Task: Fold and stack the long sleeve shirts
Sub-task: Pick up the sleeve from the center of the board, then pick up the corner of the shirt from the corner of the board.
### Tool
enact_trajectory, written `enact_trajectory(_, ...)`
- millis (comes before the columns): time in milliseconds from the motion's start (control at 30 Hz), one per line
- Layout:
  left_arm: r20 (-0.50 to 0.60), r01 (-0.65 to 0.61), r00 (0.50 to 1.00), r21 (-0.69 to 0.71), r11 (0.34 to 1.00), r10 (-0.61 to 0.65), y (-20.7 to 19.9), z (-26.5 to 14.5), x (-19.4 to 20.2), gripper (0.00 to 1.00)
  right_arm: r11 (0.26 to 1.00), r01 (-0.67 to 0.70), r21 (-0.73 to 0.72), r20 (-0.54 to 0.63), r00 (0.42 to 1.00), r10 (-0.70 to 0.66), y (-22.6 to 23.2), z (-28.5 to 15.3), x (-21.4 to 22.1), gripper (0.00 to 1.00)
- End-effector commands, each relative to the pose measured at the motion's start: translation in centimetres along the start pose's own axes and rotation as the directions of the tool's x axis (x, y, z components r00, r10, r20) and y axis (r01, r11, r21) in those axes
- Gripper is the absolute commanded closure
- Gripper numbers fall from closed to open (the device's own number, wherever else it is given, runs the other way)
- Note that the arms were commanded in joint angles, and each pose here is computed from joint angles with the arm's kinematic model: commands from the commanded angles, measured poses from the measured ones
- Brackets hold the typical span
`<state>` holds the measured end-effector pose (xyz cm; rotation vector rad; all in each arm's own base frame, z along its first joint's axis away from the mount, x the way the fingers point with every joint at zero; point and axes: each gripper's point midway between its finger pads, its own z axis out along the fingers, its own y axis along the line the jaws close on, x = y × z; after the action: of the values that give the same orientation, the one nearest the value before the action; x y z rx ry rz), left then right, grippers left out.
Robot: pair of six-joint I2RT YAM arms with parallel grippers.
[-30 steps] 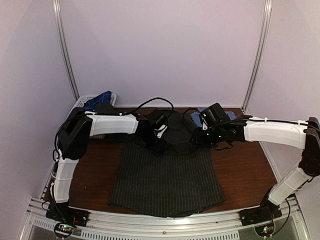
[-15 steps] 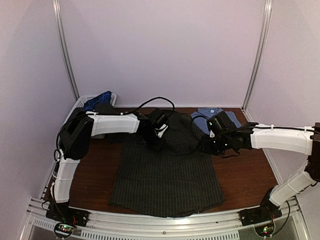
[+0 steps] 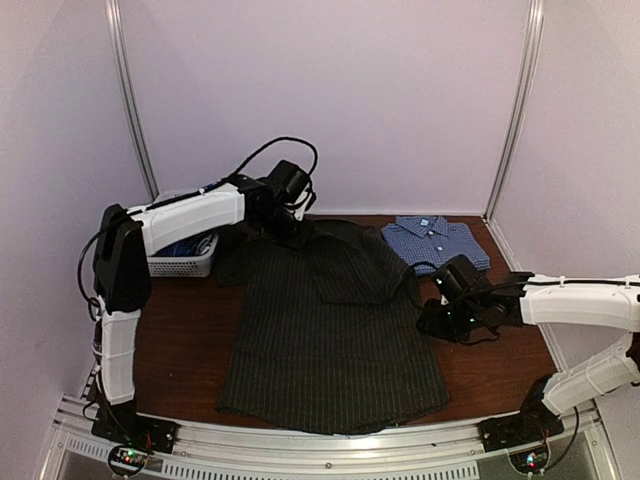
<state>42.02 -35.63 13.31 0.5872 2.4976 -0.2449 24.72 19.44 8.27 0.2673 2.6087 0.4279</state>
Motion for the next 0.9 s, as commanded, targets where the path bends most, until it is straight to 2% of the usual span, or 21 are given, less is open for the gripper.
enact_trajectory(0,0.147,0.079,0.986,0.018,0.997,-0.081,2.0,-6.3,-5.0,1.00,0.999,-0.040,0.005,-0.028,0.999,0.040,-0.6,-0.6,2.4,0.58)
enact_trajectory(200,0.187,0.160,0.967,0.074,0.984,-0.172,4.4,-9.7,-6.6,1.00,0.998,-0.055,0.040,-0.047,0.997,0.057,-1.8,-1.5,5.8,0.58)
enact_trajectory(367,0.237,0.178,0.952,0.074,0.981,-0.191,5.8,-12.3,-7.4,1.00,0.994,-0.097,0.060,-0.057,0.993,0.100,-2.7,-2.2,8.3,0.58)
enact_trajectory(600,0.262,0.204,0.939,0.103,0.974,-0.224,6.5,-13.7,-7.4,1.00,0.984,-0.070,0.165,-0.097,0.992,0.086,-4.5,-2.6,10.8,0.59)
enact_trajectory(867,0.266,0.214,0.935,0.109,0.971,-0.236,6.7,-13.7,-6.1,1.00,0.974,-0.075,0.215,-0.100,0.990,0.098,-6.4,-3.1,11.8,0.61)
